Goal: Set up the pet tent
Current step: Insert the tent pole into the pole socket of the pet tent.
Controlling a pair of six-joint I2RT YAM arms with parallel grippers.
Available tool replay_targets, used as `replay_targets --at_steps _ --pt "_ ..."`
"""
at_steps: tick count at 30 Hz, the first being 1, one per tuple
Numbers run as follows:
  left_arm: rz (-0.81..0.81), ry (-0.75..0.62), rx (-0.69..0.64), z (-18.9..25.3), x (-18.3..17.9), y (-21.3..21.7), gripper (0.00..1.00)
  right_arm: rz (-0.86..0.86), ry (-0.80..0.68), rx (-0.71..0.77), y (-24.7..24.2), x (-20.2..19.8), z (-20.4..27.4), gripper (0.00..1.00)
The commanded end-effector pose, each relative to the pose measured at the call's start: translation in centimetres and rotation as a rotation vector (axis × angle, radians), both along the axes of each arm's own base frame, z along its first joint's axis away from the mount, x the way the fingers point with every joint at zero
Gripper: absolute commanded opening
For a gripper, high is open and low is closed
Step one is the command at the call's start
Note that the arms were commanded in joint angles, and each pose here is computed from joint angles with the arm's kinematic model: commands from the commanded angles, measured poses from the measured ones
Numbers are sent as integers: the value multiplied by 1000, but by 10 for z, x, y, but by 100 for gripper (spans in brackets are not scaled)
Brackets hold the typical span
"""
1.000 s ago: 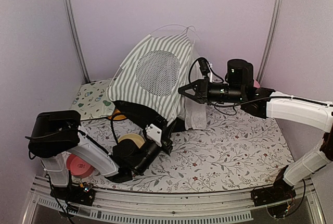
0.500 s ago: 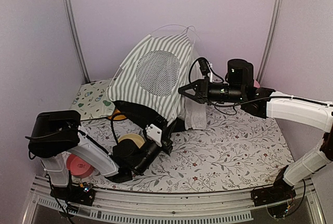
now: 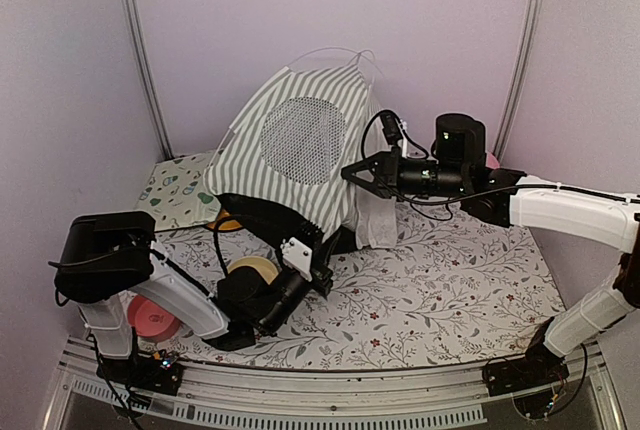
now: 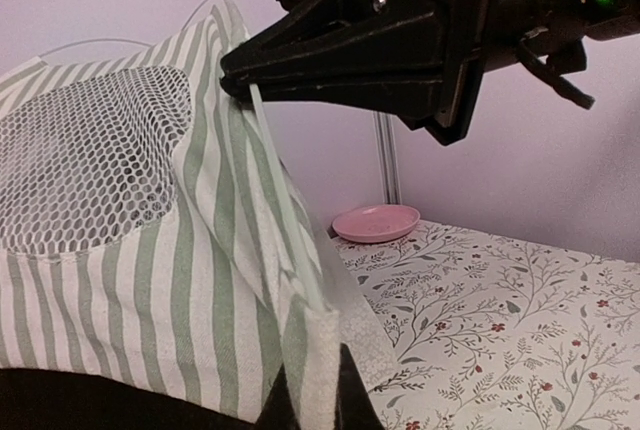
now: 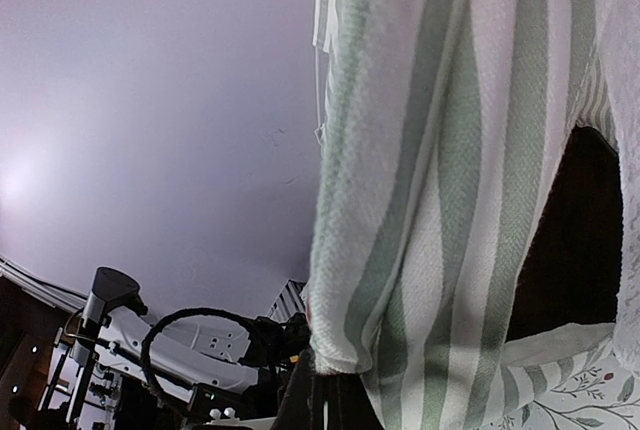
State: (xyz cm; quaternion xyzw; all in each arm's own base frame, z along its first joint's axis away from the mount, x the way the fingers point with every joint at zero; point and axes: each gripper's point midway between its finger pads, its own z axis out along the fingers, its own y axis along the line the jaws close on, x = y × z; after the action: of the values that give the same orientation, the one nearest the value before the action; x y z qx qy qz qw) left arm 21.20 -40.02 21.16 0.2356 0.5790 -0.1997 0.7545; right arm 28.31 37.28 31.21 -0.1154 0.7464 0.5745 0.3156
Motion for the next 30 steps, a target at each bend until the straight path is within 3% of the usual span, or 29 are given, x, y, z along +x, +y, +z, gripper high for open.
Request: replay_targets --at_steps 1,30 --pt "-173 4 91 -31 -49 -22 0 -381 -282 208 -58 73 101 0" --pt "-232 76 64 -17 -38 -31 0 -337 -278 118 -38 49 65 0"
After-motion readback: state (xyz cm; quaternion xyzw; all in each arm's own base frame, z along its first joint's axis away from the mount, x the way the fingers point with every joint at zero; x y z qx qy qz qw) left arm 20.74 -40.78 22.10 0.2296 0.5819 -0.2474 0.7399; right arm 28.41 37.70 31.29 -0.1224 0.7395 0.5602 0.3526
